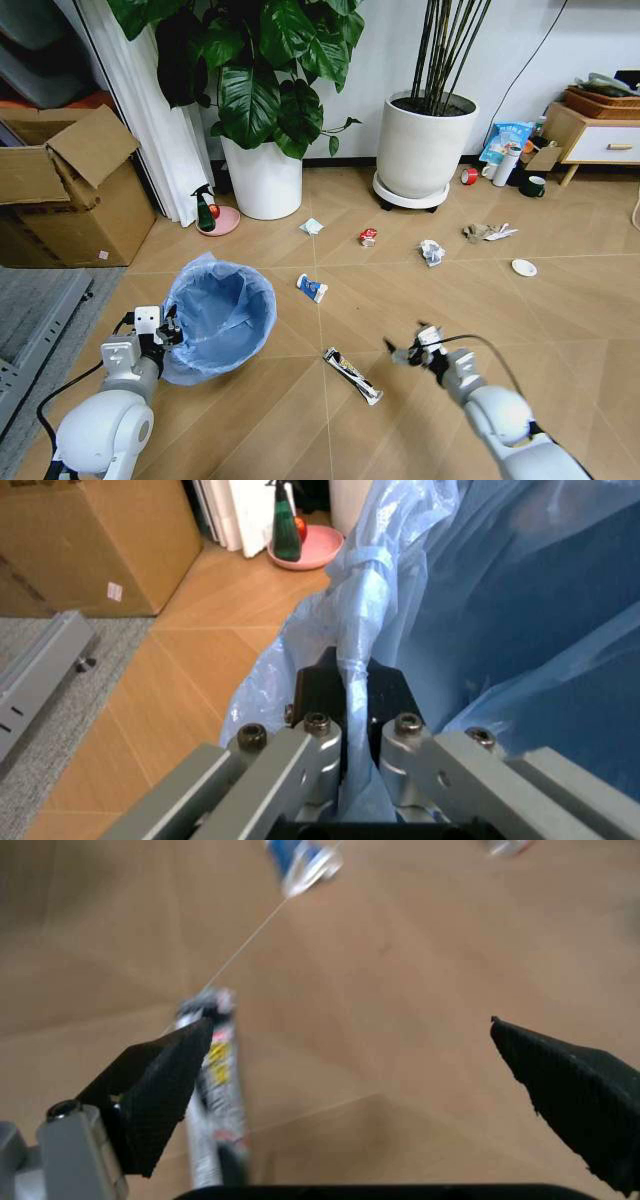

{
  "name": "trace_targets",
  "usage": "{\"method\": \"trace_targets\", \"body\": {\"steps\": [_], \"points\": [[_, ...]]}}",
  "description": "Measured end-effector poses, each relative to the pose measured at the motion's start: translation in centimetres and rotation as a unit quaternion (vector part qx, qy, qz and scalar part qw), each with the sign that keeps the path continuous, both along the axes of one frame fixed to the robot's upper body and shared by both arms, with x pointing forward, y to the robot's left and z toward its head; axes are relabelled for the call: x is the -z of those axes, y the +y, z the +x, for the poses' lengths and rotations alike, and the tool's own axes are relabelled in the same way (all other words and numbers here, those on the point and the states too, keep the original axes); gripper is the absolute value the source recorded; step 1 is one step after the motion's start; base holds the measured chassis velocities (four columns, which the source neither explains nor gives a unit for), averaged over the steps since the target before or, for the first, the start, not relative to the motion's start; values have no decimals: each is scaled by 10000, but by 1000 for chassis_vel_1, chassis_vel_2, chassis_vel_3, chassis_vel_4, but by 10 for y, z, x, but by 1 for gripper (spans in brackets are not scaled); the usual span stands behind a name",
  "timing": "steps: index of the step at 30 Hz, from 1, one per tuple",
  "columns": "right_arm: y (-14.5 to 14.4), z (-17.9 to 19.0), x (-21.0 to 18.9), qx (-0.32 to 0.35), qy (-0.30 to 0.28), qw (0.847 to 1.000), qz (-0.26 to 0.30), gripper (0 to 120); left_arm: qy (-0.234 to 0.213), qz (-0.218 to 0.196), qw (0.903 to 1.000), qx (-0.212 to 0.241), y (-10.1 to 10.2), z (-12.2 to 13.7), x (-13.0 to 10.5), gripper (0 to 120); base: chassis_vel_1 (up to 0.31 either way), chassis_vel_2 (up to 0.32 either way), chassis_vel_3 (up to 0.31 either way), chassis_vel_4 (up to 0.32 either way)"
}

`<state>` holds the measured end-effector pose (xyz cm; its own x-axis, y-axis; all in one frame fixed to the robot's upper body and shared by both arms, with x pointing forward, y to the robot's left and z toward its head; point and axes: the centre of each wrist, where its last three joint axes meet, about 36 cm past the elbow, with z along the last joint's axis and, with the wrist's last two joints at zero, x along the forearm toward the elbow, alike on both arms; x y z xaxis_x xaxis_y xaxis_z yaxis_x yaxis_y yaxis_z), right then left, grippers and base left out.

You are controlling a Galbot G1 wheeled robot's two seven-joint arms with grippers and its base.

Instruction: Pick up the trash bin and place the garbage on the floor into it.

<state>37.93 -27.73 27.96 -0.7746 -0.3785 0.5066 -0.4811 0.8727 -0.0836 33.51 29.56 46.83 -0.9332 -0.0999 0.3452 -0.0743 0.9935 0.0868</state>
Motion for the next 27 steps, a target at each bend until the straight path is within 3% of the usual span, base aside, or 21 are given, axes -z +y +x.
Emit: {"method": "trace_targets", "body": {"steps": [8, 27], "points": [[52, 18, 48, -301, 440, 9986, -9, 100, -42, -54, 10000, 58, 1, 2, -3, 0, 0, 0, 0, 0], [67, 25, 90, -135, 886, 9959, 89, 100, -67, -100, 9999, 72, -1, 3, -3, 0, 0, 0, 0, 0]]}}
